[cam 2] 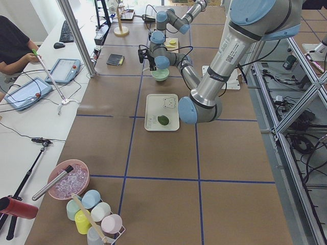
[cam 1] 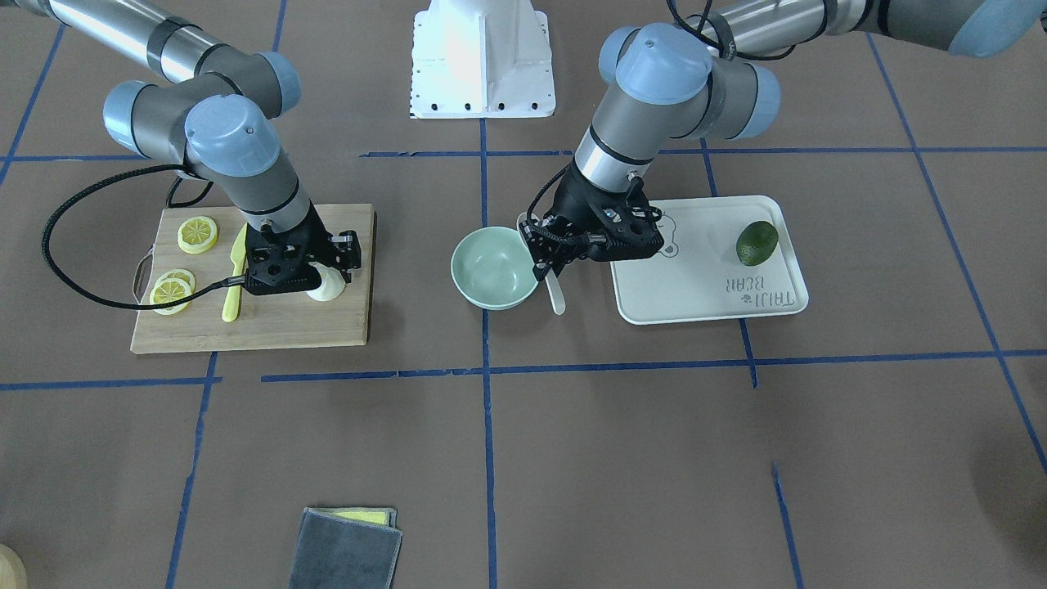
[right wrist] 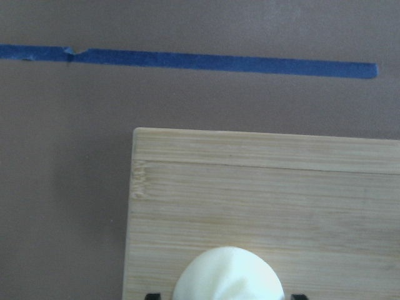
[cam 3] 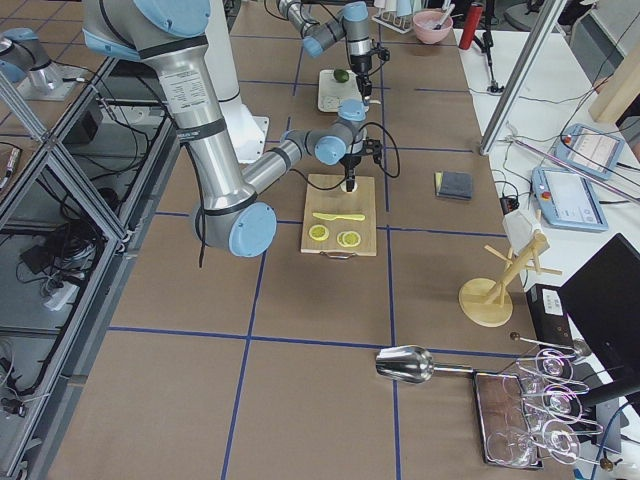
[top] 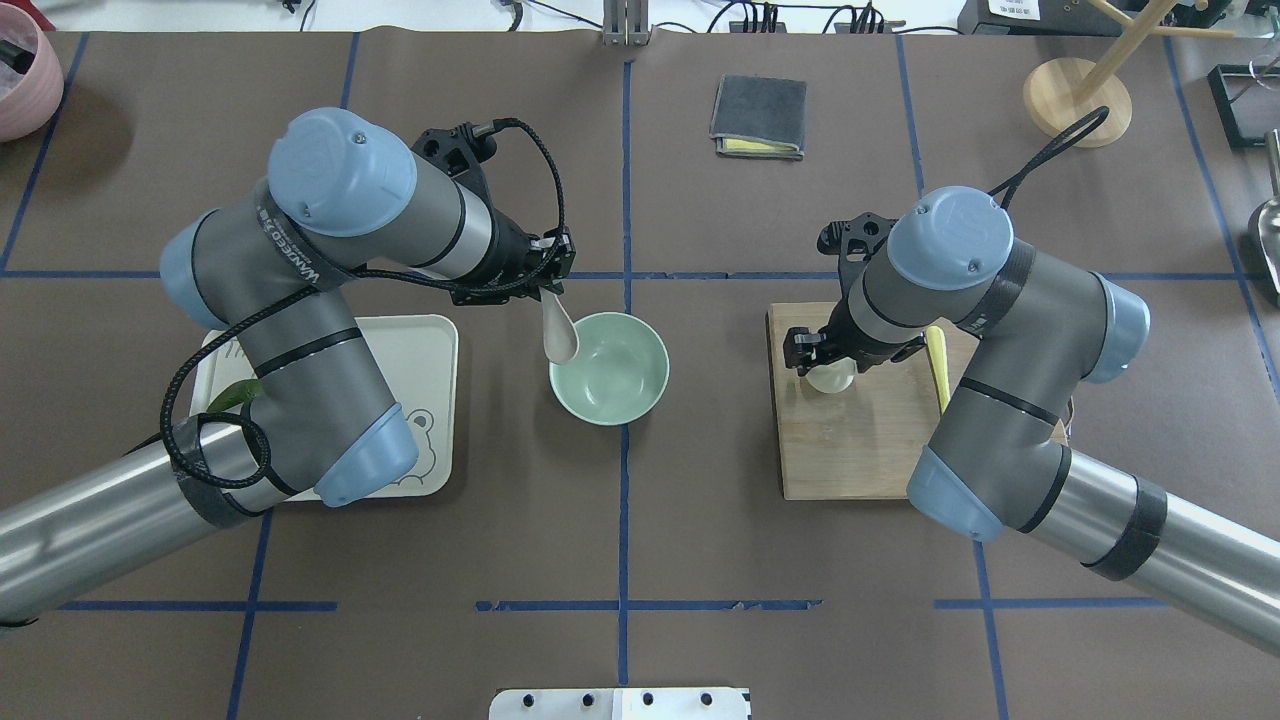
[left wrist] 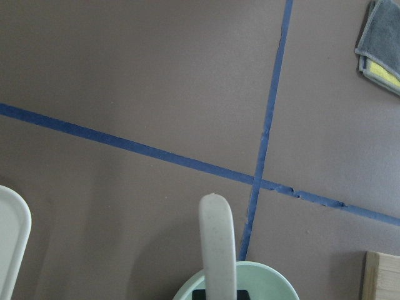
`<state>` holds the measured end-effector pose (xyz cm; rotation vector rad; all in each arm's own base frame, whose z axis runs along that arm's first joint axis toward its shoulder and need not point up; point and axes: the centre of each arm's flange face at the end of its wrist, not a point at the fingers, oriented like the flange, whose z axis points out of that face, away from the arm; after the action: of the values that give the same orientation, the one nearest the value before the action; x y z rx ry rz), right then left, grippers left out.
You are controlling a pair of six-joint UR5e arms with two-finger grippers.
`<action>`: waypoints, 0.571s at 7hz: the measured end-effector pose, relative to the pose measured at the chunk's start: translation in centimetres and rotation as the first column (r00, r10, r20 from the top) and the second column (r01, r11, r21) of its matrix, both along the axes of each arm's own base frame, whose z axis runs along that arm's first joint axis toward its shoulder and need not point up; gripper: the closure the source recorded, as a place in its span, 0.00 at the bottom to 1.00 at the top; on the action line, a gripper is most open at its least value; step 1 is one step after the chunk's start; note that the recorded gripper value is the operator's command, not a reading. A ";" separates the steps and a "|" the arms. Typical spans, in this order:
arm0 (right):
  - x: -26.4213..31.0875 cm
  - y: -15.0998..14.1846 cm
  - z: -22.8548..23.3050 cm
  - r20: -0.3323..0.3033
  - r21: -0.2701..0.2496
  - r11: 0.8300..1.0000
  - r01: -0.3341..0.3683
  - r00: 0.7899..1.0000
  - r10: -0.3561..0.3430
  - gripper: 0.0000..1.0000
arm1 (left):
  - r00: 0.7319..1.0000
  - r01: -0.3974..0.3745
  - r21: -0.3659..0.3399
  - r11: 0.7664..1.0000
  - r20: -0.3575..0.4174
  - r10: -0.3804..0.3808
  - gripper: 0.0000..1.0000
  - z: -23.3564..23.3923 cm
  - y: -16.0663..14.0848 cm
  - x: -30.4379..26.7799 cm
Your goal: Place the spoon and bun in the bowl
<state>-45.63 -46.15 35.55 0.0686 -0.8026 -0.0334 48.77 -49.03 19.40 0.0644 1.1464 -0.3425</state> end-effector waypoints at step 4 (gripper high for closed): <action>0.7 -0.1 -0.7 0.011 0.009 1.000 -0.006 1.000 0.006 1.00 | 0.998 -0.011 -0.014 1.000 -0.062 0.010 1.00 0.4 0.7 3.5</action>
<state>-44.98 -46.23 34.84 0.0799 -0.8134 -0.0312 52.26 -48.37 19.79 0.0352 1.2053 -0.3455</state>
